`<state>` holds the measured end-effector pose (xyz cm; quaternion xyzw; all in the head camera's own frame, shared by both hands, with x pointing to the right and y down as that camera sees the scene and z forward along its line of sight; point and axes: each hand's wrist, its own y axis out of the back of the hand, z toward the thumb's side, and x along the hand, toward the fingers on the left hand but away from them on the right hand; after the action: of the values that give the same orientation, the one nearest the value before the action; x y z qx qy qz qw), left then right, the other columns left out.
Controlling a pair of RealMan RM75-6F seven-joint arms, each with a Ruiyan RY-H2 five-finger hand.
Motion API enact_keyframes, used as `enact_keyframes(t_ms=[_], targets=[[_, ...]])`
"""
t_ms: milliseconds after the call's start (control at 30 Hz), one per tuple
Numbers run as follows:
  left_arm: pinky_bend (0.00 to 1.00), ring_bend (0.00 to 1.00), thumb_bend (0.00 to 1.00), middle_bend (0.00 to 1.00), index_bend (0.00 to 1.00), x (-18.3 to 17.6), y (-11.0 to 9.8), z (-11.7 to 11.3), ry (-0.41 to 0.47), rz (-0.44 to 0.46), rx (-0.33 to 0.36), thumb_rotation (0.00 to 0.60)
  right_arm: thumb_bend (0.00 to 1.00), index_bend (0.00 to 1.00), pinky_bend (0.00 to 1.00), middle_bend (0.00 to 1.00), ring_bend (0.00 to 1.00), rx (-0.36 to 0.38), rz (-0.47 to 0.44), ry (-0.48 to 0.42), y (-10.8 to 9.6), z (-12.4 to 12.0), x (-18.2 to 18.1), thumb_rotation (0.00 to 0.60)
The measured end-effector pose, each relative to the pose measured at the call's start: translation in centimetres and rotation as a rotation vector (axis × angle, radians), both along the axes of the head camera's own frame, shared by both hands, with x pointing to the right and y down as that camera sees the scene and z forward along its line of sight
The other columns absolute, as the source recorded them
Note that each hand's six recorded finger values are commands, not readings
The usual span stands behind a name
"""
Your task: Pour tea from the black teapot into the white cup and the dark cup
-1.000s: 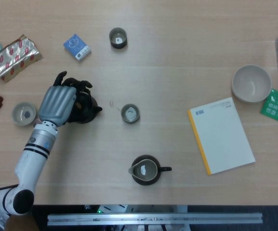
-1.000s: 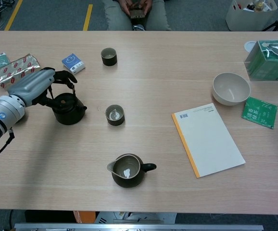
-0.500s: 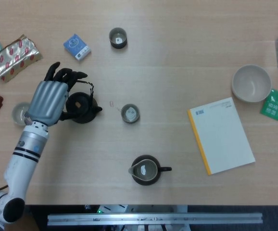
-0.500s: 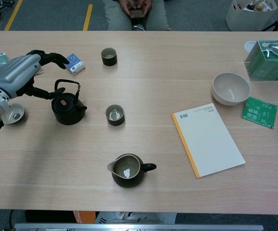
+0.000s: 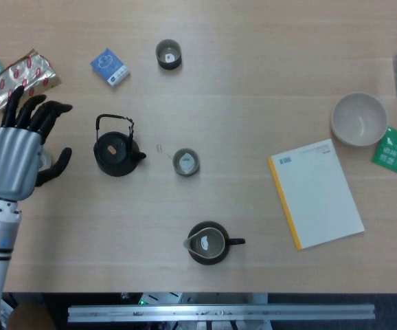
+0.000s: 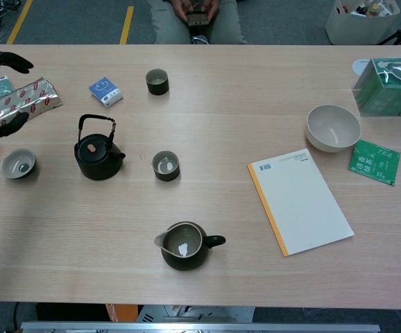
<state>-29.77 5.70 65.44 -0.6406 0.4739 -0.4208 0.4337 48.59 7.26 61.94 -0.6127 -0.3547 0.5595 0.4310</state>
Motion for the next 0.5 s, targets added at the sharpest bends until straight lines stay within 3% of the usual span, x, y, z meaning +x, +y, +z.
enact_keyframes(t_ms=[267, 500], targets=[[0.04, 0.16, 0.31, 0.26, 0.24, -3.1, 3.5, -1.6, -0.068, -0.041, 0.019, 0.600, 0.20, 0.06, 0.04, 0.15, 0.03, 0.044, -0.004, -0.011, 1.7, -1.0, 0.5, 0.600], [0.04, 0.16, 0.31, 0.26, 0.24, -4.1, 5.2, -2.0, -0.083, -0.076, -0.009, 0.600, 0.20, 0.06, 0.04, 0.15, 0.03, 0.069, -0.014, -0.016, 2.5, -1.3, 0.4, 0.600]])
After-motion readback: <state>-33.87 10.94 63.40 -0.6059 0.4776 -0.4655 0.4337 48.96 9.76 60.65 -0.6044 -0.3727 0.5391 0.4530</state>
